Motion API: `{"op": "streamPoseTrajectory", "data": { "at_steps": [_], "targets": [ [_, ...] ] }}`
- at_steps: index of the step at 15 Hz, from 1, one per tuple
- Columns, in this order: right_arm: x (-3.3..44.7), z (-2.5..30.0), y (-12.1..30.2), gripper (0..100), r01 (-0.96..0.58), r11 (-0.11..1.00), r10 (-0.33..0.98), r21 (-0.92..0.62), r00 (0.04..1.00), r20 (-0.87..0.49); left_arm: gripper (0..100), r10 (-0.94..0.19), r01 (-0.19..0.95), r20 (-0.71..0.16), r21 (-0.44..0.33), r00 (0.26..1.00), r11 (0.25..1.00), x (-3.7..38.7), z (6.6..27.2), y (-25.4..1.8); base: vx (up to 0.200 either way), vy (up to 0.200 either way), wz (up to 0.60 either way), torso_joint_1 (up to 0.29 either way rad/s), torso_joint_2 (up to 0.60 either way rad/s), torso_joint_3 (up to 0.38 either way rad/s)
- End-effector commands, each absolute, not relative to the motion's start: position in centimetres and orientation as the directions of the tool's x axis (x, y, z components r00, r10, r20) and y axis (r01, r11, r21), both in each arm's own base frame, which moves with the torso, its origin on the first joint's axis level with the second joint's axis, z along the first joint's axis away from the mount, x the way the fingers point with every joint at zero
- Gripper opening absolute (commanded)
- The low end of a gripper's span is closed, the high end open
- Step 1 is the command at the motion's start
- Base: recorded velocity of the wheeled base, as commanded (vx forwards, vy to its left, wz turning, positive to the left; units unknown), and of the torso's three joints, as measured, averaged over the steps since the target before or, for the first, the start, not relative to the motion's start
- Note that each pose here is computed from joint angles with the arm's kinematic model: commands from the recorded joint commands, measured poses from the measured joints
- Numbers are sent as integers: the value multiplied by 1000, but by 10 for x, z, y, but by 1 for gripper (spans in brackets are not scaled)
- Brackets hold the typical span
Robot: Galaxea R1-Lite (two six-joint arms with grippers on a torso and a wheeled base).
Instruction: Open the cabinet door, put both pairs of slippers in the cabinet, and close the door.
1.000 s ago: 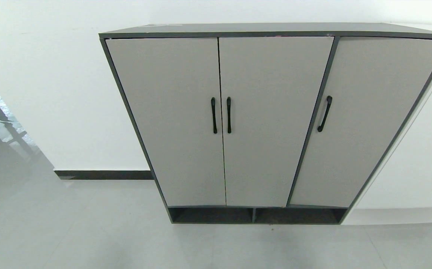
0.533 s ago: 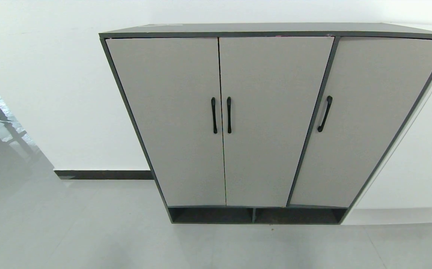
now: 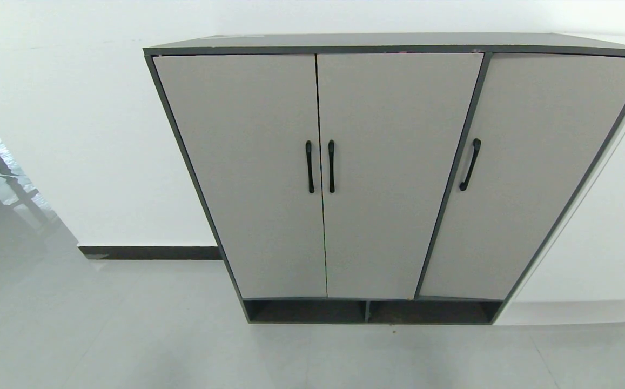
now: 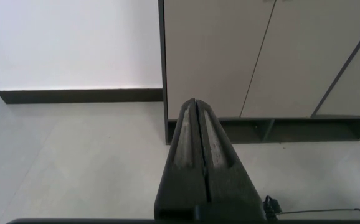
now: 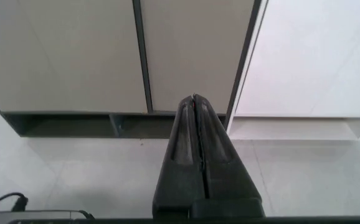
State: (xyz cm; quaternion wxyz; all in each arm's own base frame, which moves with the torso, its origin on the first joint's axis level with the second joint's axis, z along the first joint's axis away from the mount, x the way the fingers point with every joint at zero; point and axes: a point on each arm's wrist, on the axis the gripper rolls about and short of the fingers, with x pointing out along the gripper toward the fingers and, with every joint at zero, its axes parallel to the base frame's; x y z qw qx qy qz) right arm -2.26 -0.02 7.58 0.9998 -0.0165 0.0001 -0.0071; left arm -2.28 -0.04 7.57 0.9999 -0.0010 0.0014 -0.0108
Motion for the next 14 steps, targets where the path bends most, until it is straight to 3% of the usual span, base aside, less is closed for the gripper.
{"op": "streamPoseTrajectory", "data": {
  "at_steps": [1, 14],
  "targets": [
    [-22, 76, -1, 0, 48, 999, -48, 12, 999, -3, 0, -21, 21, -3, -3, 1000, 1000, -23, 76, 0, 0, 0, 0, 0, 0, 0],
    [-23, 75, -1, 0, 44, 999, -44, -3, 999, 0, 0, -23, 23, -3, -2, 1000, 1000, -23, 76, 0, 0, 0, 0, 0, 0, 0]
  ]
}}
